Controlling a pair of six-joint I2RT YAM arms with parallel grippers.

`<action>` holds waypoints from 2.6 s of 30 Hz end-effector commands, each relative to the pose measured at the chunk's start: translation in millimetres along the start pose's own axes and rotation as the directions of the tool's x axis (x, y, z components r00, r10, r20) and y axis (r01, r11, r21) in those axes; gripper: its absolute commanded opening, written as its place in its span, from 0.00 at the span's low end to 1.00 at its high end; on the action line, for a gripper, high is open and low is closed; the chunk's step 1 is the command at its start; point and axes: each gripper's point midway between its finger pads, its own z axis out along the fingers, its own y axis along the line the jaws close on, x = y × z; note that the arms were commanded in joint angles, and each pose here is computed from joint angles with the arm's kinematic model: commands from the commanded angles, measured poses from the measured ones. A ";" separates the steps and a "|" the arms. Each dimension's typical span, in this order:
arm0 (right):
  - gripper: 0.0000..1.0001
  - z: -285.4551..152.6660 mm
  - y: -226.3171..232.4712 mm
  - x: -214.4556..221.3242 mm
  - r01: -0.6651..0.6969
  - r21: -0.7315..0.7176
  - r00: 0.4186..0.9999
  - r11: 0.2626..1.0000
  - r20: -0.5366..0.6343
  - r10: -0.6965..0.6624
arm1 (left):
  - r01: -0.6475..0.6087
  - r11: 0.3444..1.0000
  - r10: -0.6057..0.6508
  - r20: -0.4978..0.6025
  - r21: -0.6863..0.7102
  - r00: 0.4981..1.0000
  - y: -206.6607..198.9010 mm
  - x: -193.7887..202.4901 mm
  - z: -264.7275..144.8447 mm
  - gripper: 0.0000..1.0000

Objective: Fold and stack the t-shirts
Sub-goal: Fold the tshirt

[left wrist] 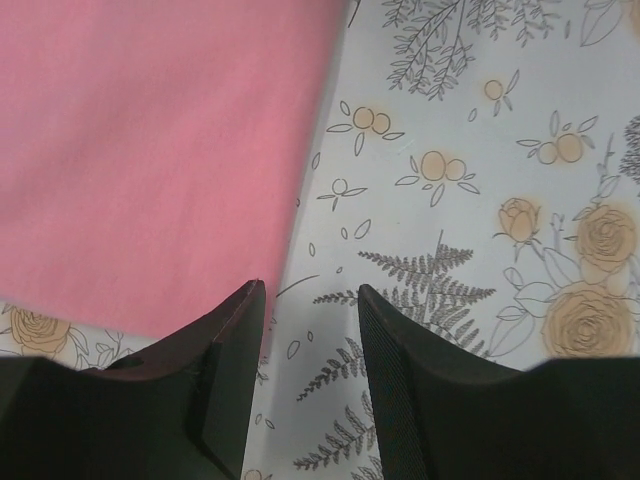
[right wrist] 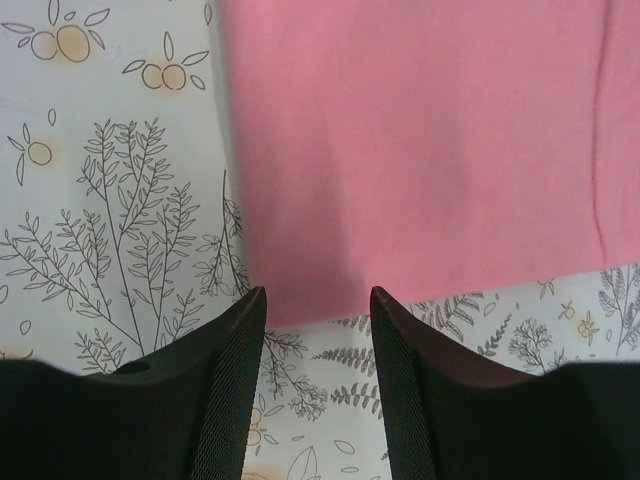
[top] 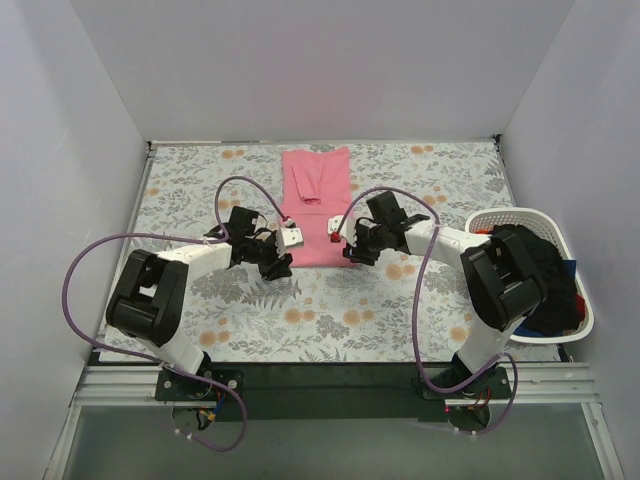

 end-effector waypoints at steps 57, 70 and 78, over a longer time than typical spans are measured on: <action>0.01 -80.4 -9.2 -61.2 -0.062 -0.031 0.997 0.998 0.032 0.063 | -0.105 0.994 0.106 -0.024 0.037 0.994 16.7 -73.6 -64.3 0.00; 0.01 -141.0 130.9 -59.5 -0.050 -0.257 0.994 0.965 0.084 0.073 | -0.009 0.983 0.004 0.026 0.186 1.000 -112.4 -94.1 -126.6 0.00; 0.01 -130.0 88.0 -67.7 -0.061 -0.244 0.996 0.968 0.051 0.076 | 0.003 0.997 -0.003 0.004 0.072 1.000 -51.3 -115.5 -111.6 0.00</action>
